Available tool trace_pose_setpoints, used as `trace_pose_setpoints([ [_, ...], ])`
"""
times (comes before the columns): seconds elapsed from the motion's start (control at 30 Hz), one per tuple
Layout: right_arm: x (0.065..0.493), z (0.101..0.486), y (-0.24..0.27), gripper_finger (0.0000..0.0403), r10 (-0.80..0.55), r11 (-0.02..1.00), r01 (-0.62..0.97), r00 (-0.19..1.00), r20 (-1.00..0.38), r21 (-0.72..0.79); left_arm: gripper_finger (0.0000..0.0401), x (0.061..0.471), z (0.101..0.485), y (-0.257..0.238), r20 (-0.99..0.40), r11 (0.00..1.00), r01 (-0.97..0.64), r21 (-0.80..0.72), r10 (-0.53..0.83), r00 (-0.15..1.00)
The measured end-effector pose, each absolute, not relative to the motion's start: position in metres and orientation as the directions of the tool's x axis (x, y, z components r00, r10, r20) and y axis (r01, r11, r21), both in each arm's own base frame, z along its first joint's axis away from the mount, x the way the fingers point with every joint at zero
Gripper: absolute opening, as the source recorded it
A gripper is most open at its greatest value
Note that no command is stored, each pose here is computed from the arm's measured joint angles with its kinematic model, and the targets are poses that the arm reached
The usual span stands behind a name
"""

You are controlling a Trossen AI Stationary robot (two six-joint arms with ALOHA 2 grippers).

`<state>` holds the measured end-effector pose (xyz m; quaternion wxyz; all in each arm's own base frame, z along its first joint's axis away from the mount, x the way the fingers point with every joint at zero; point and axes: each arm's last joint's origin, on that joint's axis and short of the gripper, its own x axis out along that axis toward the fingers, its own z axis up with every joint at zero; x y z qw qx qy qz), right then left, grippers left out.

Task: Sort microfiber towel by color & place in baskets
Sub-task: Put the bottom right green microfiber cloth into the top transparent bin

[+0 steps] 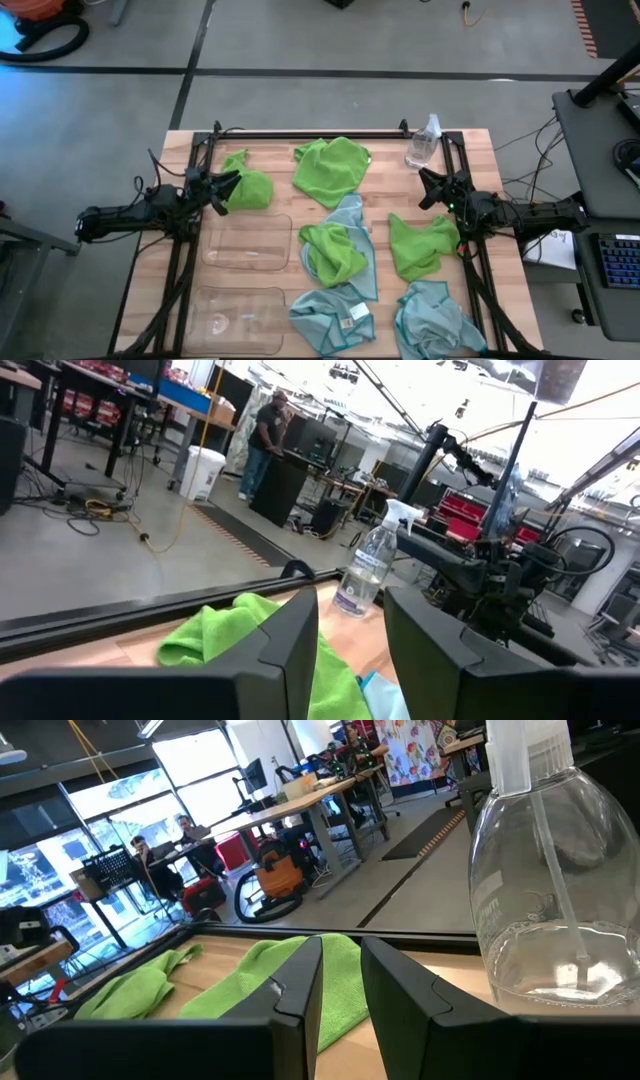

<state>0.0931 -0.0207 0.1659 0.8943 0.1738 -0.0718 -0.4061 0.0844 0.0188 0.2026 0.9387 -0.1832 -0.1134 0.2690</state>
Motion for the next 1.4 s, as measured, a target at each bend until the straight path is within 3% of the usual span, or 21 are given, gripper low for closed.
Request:
trace_pose_setpoints([
  [1.4, 0.092, 0.168, -0.0216, 0.0068, -0.784, 0.557, 0.702, 0.62, 0.003, 0.444, 0.0103, 0.0839, 0.2028, 0.0195, 0.116, 0.782, -0.493, -0.382, 0.57, 0.814],
])
